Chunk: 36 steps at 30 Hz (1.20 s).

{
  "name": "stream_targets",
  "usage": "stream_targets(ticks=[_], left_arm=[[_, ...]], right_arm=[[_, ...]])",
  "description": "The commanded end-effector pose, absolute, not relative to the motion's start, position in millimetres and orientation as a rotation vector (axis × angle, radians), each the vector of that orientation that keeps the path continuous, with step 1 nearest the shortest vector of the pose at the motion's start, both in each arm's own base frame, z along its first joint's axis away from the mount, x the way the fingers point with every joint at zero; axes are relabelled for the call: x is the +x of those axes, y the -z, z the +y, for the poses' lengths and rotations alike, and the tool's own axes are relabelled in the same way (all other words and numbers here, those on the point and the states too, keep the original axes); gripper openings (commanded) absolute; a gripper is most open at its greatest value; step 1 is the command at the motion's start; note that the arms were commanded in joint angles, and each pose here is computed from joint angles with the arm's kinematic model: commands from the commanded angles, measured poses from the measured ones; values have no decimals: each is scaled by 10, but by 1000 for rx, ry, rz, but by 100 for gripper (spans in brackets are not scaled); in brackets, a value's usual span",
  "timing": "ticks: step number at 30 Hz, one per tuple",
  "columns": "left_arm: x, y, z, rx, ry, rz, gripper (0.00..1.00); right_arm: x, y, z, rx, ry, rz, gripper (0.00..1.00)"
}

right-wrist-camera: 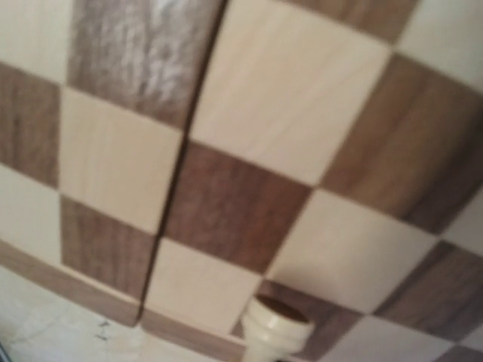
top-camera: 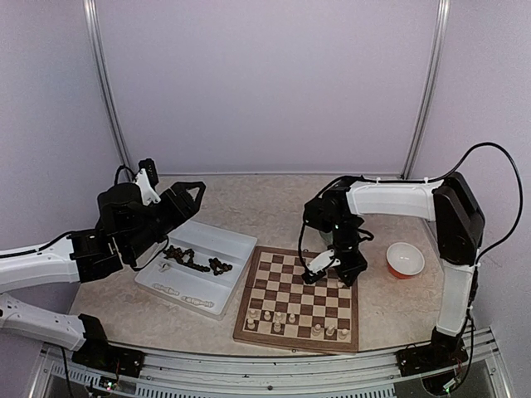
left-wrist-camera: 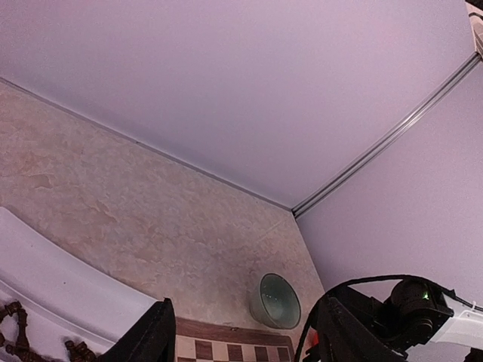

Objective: Set up the chess pieces on the board
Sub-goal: Place the pawn on the chessboard.

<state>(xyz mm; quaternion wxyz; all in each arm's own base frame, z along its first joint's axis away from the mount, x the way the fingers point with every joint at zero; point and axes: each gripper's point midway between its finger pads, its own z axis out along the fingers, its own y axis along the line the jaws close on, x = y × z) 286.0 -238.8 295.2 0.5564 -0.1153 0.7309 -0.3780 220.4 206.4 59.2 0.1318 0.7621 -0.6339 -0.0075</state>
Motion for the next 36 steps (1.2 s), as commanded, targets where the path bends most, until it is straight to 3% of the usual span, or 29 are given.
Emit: stream_targets(ticks=[1, 4, 17, 21, 26, 30, 36], left_arm=[[2867, -2879, -2407, -280, 917, 1728, 64], [2871, -2854, -2442, -272, 924, 1737, 64], [2895, -2854, -2532, -209, 897, 1757, 65], [2984, -2751, -2335, -176, 669, 1831, 73], [3085, -2533, -2090, -145, 528, 1930, 75], [3141, -2672, -1942, -122, 474, 1909, 76], [3233, -2823, -1880, -138, 464, 1909, 76]], right_arm=[[2291, -644, 2095, 2204, 15, -1860, 15], [2321, -656, 2136, 2210, 25, -1875, 27], [2437, -858, 2148, 2258, 29, -1945, 36], [2755, -1159, 2170, 2340, -6, -2114, 39], [3254, -1663, 2231, 2453, 9, -2499, 44], [3213, -1860, 2192, 2518, 303, -2670, 46], [2696, -1470, 2238, 2638, 640, -2560, 45]])
